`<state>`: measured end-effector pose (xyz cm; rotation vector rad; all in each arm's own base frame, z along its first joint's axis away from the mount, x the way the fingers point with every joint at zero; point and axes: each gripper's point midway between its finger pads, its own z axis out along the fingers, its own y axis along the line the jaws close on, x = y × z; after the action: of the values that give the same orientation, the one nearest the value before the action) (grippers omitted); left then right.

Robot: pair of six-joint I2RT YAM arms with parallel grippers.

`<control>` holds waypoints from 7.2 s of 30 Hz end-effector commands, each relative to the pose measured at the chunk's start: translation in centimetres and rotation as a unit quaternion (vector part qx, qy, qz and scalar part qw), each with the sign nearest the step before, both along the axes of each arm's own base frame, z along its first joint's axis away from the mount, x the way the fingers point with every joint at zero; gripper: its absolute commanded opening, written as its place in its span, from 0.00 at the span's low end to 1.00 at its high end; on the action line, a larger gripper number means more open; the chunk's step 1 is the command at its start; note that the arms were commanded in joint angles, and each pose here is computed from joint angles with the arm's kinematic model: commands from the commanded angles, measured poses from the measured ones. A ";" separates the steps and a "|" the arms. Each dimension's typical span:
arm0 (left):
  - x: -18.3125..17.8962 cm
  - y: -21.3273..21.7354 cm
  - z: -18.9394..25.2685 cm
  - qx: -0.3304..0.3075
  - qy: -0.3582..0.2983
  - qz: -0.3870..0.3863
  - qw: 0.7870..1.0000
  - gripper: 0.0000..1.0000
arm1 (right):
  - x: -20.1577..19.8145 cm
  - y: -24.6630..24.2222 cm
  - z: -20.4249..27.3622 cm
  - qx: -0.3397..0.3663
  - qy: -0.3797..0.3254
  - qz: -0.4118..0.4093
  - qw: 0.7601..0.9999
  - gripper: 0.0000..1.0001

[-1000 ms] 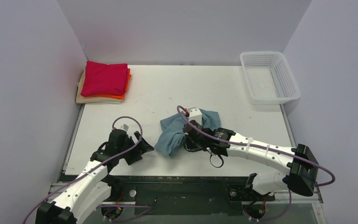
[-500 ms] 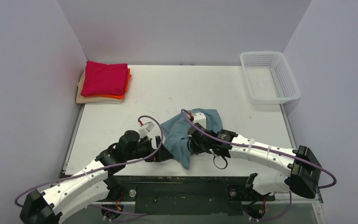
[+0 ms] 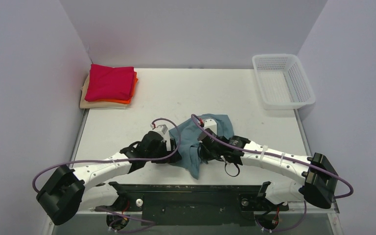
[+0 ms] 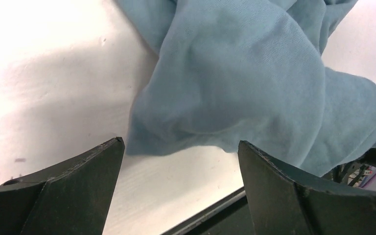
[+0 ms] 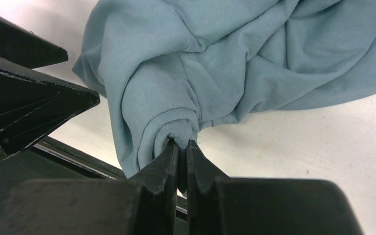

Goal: Fold and stack the t-shirts
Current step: Flatten out the tshirt

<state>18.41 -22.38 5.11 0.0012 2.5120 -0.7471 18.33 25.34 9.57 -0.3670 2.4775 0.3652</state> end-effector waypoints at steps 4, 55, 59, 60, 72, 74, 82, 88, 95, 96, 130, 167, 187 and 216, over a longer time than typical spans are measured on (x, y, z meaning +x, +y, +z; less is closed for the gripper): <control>2.9 -2.5 -0.4 -0.002 -0.049 -0.067 0.997 0.91 | -0.4 -1.0 0.1 0.001 0.009 -0.005 1.000 0.00; 0.2 20.2 52.9 -0.120 -0.515 0.332 0.781 0.00 | -0.1 -15.2 42.3 0.236 -0.372 -0.090 0.893 0.00; 1.5 19.9 51.6 -0.109 -0.503 0.337 0.789 0.00 | 1.1 -15.3 41.1 0.211 -0.367 -0.106 0.900 0.00; 2.3 19.6 51.0 -0.103 -0.495 0.337 0.794 0.00 | 1.8 -15.0 40.5 0.202 -0.360 -0.109 0.904 0.00; 20.9 15.3 39.8 -0.043 -0.338 0.295 0.893 0.00 | 14.5 -16.4 34.5 0.007 -0.318 -0.210 0.924 0.00; 21.6 15.5 39.4 -0.043 -0.338 0.291 0.894 0.00 | 15.4 -16.3 33.9 0.002 -0.313 -0.203 0.928 0.00; 18.6 15.0 25.4 -0.045 -0.221 0.290 0.930 0.00 | 11.6 -13.2 17.2 0.008 -0.153 -0.115 0.981 0.00; 10.7 15.4 8.3 -0.026 -0.017 0.346 0.938 0.30 | 3.3 -13.1 0.5 -0.044 0.035 -0.103 0.993 0.31; 5.4 17.9 4.6 0.052 0.051 0.382 0.921 0.87 | 1.0 -16.2 -0.6 -0.112 0.045 -0.189 0.975 0.82; 5.3 17.9 5.0 0.052 0.049 0.379 0.923 0.87 | 1.1 -16.2 -0.1 -0.105 0.038 -0.195 0.974 0.83; 3.9 11.7 -3.5 0.100 0.101 0.254 0.957 0.00 | 14.0 -9.5 -4.3 -0.096 0.021 -0.210 0.973 0.00; 2.0 20.0 52.0 -0.089 -0.502 0.336 0.792 0.00 | 0.9 -21.6 43.3 0.108 -0.442 -0.182 0.872 0.00; 23.6 18.8 51.3 -0.076 -0.443 0.287 0.846 0.00 | 17.7 -20.7 43.9 0.022 -0.415 -0.211 0.885 0.00; 18.9 22.9 12.1 0.114 0.003 0.359 0.927 0.86 | 9.0 -22.1 6.7 -0.170 0.122 -0.164 0.964 0.78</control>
<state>35.17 0.16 12.64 -0.8127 2.4779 -0.1190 26.74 4.55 15.46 -0.0937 2.8340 -0.0748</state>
